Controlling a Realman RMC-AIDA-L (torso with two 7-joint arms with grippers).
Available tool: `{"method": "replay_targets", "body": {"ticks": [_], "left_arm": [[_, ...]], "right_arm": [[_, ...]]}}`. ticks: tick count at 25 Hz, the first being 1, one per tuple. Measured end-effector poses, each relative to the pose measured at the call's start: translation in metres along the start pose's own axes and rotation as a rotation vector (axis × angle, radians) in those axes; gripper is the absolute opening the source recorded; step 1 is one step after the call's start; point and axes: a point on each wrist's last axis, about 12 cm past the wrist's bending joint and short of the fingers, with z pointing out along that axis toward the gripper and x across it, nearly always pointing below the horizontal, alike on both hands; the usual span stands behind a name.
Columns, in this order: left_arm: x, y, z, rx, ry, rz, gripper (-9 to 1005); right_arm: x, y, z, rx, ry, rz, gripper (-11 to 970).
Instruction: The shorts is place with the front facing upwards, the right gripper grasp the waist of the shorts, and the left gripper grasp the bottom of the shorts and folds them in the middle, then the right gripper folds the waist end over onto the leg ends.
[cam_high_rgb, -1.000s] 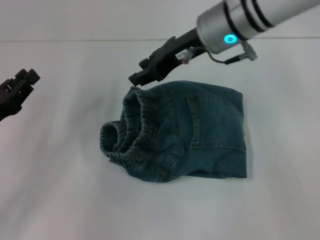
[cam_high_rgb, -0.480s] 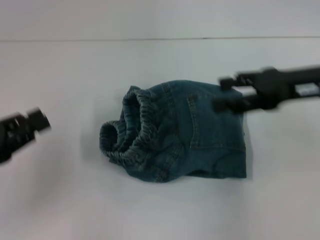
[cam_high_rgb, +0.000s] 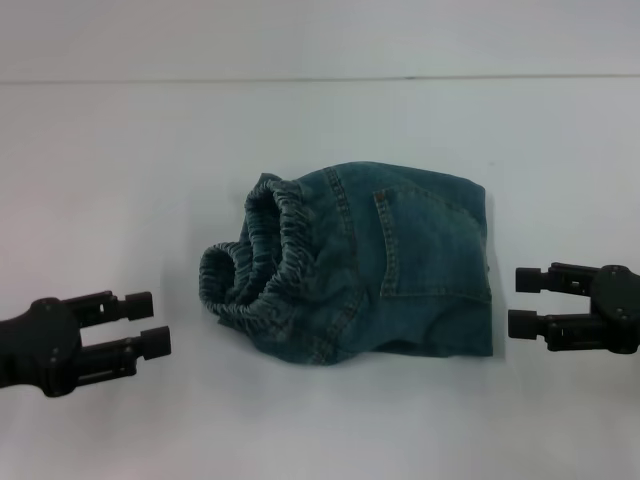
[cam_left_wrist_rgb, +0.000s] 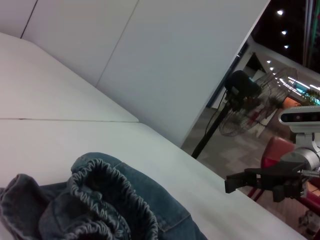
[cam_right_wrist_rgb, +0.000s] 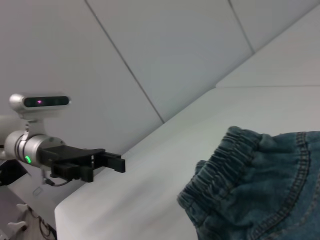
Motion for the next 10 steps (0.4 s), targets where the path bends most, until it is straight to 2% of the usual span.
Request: {"method": "replay_targets", "body": {"ticks": [4, 10], "left_arm": [[-0.0012, 0.0010, -0.0010, -0.006, 0.020, 0.006, 642], [-0.0022, 0.0018, -0.0002, -0.006, 0.032, 0.006, 642]], "right_arm": [[0.0031, -0.0014, -0.0007, 0.016, 0.008, 0.006, 958], [0.0045, -0.0025, 0.0047, 0.016, 0.038, 0.009, 958]]}}
